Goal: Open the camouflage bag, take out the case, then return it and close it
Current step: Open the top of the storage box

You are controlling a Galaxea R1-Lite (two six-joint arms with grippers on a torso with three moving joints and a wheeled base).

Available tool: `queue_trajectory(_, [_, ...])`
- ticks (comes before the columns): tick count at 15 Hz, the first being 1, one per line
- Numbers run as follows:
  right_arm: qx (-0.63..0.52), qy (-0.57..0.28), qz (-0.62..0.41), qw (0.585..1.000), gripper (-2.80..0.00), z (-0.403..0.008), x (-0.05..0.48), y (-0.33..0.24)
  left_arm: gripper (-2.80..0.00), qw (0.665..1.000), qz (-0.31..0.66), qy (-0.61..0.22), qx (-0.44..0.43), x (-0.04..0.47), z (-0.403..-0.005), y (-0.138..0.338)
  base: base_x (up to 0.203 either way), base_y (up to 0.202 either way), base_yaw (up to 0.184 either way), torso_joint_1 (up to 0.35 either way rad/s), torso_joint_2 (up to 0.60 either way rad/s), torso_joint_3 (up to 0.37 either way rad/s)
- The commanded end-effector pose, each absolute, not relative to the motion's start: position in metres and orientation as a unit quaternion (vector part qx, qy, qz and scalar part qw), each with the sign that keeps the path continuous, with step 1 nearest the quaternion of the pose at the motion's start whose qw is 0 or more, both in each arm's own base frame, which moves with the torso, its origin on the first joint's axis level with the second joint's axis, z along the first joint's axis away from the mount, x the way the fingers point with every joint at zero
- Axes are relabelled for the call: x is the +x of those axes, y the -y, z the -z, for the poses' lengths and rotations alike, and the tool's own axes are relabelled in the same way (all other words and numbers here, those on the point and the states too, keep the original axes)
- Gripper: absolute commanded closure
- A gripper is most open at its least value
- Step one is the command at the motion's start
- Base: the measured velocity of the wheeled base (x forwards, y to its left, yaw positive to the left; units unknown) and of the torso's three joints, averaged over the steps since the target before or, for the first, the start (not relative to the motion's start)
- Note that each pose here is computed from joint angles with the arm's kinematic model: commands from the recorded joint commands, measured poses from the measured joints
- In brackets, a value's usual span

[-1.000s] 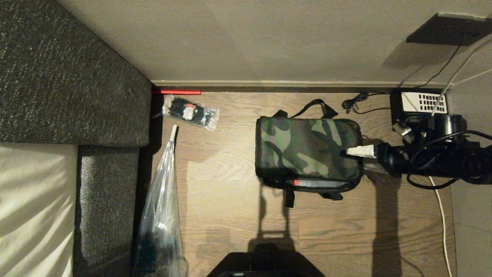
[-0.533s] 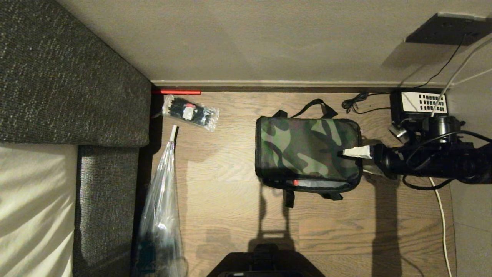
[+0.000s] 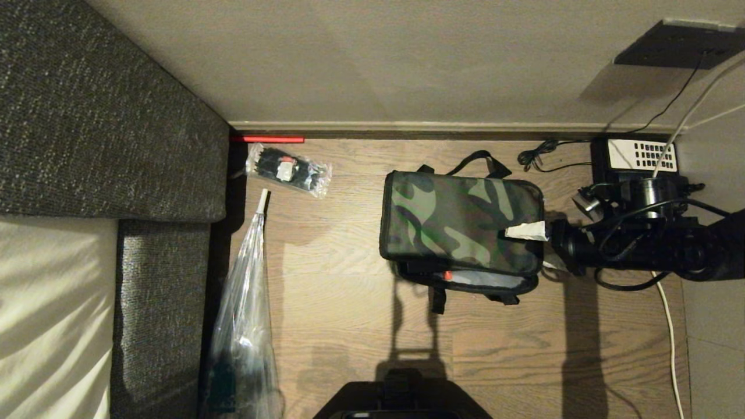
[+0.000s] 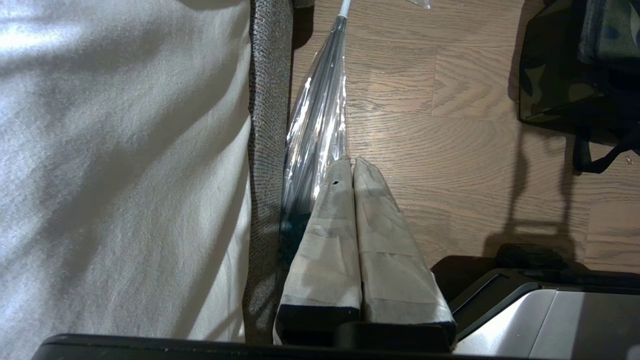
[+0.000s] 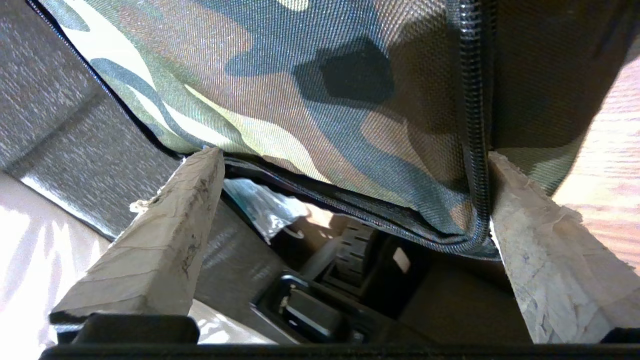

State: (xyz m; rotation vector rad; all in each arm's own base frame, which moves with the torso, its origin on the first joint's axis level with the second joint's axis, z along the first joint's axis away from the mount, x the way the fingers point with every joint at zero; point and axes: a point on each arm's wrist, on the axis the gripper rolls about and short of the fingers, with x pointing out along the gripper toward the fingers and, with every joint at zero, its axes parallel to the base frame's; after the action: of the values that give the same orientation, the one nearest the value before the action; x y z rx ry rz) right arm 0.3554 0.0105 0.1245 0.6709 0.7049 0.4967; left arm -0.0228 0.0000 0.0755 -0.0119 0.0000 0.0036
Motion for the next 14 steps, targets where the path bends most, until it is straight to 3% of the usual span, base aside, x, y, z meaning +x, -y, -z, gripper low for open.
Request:
queue_trajectory(1, [0.348, -0.338, -0.231, 0.843, -2.80, -0.127, 0.358, -0.013, 0.00, 1.000, -0.002, 0.000, -0.006, -0.023, -0.075, 0.000, 0.000, 0.000, 0.000, 0.000, 0.00, 0.000])
queue_trajectory(14, [0.511, -0.311, -0.215, 0.772, -2.80, -0.185, 0.365, -0.019, 0.00, 1.000, -0.002, 0.000, -0.006, -0.023, -0.075, 0.000, 0.000, 0.000, 0.000, 0.000, 0.00, 0.000])
